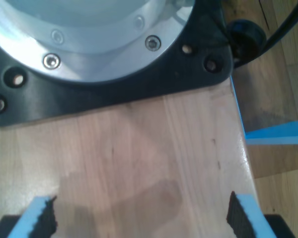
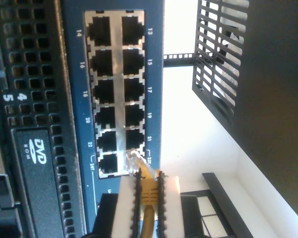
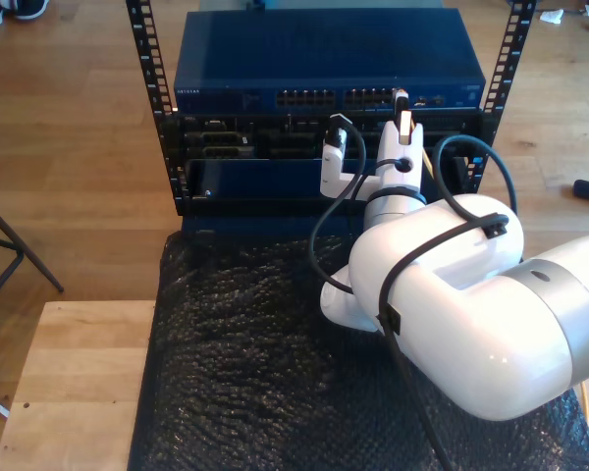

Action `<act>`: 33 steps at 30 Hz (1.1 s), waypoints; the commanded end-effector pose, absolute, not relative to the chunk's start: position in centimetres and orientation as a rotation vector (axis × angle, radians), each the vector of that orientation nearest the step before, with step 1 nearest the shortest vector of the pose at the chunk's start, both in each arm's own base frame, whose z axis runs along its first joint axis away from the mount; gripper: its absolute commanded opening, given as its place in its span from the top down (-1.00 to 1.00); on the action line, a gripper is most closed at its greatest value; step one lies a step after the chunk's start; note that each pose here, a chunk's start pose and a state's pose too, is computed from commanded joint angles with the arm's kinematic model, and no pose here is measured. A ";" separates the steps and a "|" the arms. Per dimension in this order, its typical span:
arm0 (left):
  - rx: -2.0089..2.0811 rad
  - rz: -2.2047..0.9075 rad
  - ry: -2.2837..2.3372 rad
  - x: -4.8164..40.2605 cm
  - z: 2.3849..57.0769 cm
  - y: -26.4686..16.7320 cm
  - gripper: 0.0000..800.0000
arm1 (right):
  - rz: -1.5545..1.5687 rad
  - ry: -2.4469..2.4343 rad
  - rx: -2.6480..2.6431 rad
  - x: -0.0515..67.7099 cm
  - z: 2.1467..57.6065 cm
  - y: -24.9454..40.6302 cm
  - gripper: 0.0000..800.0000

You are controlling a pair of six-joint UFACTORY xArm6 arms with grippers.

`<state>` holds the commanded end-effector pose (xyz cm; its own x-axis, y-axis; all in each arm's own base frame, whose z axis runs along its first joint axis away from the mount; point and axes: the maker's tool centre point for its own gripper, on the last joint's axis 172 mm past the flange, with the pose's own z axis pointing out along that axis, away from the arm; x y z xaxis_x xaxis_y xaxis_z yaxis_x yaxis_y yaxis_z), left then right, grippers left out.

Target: Grab the cable and plug it in

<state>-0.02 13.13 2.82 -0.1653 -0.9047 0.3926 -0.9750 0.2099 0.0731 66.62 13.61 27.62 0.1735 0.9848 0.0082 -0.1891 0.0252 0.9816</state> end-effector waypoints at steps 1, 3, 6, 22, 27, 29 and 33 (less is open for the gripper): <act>1.756 0.278 -2.141 0.0 2.8 13.1 -1.00 | 1.161 0.946 1.140 66.6 27.6 13.6 1.00; 1.756 0.278 -2.141 0.0 2.8 13.1 -1.00 | 1.162 0.944 1.140 66.6 27.7 13.6 1.00; 1.756 0.278 -2.141 0.0 2.8 13.1 -1.00 | 1.161 0.945 1.140 66.6 27.6 13.5 1.00; 1.755 0.279 -2.140 0.0 2.8 13.1 -1.00 | 1.167 0.946 1.138 66.9 27.2 14.1 1.00; 1.755 0.279 -2.140 0.0 2.8 13.1 -1.00 | 1.170 0.941 1.135 67.2 27.2 14.2 1.00; 1.756 0.277 -2.142 0.0 2.8 13.2 -1.00 | 1.178 0.933 1.131 67.4 27.6 14.4 1.00; 1.755 0.279 -2.140 0.0 2.8 13.1 -1.00 | 1.175 0.931 1.132 67.5 27.6 14.2 1.00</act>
<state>-0.03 13.09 2.80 -0.1652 -0.9042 0.3940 -0.9750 0.2100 0.0730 67.47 14.16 27.58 0.1699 0.9853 0.0192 -0.2067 0.0166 0.9783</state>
